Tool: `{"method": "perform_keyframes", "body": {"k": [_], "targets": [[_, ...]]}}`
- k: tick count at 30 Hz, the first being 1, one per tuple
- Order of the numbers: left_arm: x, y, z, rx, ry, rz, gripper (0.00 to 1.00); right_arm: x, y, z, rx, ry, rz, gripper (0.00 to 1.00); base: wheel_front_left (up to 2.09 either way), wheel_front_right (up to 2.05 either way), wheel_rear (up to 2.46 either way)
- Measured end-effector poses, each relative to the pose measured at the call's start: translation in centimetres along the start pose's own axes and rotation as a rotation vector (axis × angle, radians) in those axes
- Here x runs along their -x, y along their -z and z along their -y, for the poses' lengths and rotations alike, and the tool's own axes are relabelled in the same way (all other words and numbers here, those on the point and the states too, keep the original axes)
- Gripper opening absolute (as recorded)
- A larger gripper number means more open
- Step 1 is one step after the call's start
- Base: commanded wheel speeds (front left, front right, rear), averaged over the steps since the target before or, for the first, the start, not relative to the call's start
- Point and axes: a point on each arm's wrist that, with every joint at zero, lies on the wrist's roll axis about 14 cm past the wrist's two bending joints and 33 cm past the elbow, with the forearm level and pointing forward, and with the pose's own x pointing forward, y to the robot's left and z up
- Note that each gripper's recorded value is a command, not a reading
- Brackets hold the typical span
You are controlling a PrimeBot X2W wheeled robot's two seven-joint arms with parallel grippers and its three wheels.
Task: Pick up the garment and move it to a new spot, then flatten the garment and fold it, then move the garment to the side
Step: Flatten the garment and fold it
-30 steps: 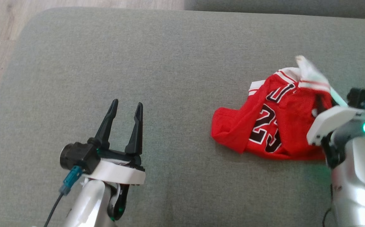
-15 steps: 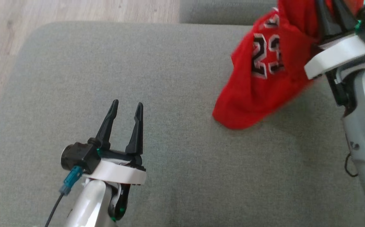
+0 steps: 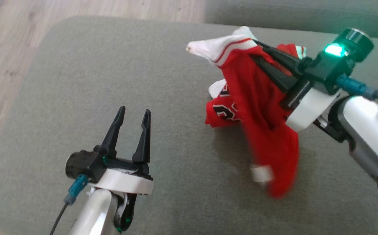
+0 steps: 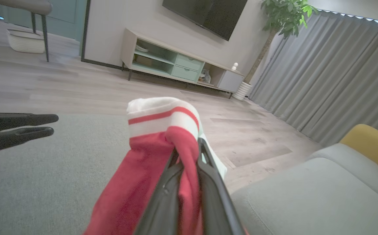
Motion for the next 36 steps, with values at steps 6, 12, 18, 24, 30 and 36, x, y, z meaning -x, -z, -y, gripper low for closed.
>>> {"method": "perform_keyframes", "body": {"k": [6, 12, 18, 24, 30, 36], "targets": [[0.1, 0.9, -1.5, 0.005, -0.043, -0.029, 1.00, -3.2, 0.6, 0.1, -0.028, -0.075, 0.017, 0.00, 0.00, 0.00, 0.00], [-0.3, 0.8, -2.9, 0.007, -0.081, -0.031, 1.00, -6.1, 4.2, 4.9, -0.057, -0.007, -0.063, 0.00, 0.00, 0.00, 0.00], [-0.4, 1.7, -3.8, -0.002, -0.103, -0.060, 1.00, -5.2, 12.7, 10.9, -0.101, 0.167, -0.305, 1.00, 0.00, 0.00, 0.00], [-1.3, 1.9, -2.8, 0.009, -0.073, -0.057, 1.00, -3.4, 14.2, 12.1, -0.180, 0.276, -0.314, 1.00, 0.00, 0.00, 0.00], [-2.5, 1.2, -1.3, 0.010, -0.024, -0.026, 1.00, -0.4, 10.6, 15.4, -0.206, 0.429, -0.167, 1.00, 0.00, 0.00, 0.00], [-2.8, -0.1, 1.0, 0.018, 0.040, 0.012, 1.00, 3.4, 5.5, 17.2, -0.230, 0.561, 0.002, 1.00, 0.00, 0.00, 0.00]]}}
